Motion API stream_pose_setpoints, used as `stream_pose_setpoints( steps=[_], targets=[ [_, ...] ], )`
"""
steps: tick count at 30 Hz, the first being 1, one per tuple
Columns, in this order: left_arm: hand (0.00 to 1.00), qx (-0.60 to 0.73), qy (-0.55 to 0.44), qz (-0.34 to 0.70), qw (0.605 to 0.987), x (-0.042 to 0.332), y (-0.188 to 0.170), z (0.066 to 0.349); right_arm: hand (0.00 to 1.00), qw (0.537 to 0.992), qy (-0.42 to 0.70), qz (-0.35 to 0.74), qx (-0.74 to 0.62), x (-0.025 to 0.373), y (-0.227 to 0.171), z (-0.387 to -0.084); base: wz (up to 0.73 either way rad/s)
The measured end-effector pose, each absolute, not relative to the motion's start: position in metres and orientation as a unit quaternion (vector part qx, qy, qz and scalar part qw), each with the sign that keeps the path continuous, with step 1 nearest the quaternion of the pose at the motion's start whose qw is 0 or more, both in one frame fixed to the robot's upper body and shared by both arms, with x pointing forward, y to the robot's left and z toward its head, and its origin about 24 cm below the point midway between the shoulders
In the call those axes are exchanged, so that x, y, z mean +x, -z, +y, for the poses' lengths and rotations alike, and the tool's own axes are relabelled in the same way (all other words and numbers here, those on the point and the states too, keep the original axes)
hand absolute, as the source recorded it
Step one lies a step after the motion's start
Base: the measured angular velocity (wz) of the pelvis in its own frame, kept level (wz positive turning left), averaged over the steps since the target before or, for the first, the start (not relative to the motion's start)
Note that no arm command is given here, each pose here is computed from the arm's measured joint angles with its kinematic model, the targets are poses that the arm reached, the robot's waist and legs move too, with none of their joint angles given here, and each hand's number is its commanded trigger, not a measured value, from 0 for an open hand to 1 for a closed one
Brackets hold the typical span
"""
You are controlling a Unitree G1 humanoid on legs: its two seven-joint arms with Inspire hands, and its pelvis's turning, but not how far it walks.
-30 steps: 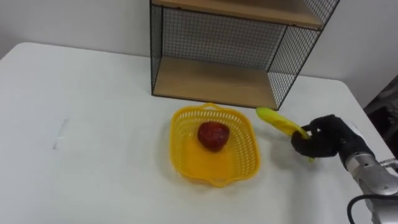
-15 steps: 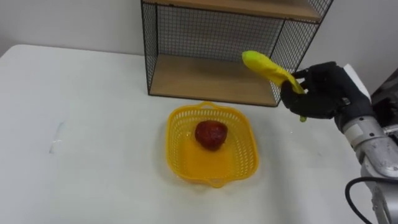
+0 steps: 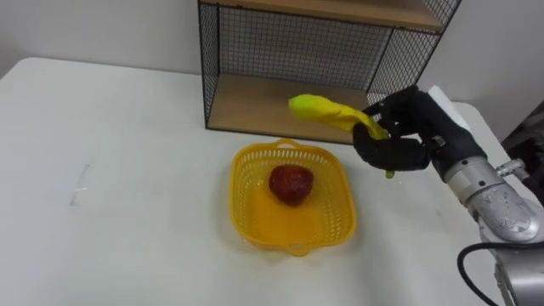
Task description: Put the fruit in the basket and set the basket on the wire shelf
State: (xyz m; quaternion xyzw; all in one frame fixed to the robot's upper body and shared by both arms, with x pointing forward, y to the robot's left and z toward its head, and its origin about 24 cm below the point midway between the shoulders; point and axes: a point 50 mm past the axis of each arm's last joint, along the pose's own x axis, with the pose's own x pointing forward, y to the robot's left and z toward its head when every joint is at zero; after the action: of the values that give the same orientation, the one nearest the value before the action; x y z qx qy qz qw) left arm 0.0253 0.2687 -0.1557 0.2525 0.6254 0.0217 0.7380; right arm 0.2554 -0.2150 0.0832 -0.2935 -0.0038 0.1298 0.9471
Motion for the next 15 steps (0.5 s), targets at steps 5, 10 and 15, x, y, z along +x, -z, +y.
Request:
stream_pose_setpoints(
  steps=[5,10,15],
  targets=[
    [0.00,0.253,-0.022,0.624,0.739,0.027,0.156,0.269,1.00,0.942,-0.151,-0.013,-0.299,0.254,-0.088,-0.210,0.00],
    [0.00,0.253,-0.022,0.624,0.739,0.026,0.156,0.269,1.00,0.940,-0.161,-0.010,-0.300,0.254,-0.087,-0.207,0.00],
    [0.00,0.257,-0.026,0.622,0.739,0.028,0.155,0.270,0.53,0.931,-0.190,-0.001,-0.312,0.253,-0.081,-0.196,0.00]
  ],
)
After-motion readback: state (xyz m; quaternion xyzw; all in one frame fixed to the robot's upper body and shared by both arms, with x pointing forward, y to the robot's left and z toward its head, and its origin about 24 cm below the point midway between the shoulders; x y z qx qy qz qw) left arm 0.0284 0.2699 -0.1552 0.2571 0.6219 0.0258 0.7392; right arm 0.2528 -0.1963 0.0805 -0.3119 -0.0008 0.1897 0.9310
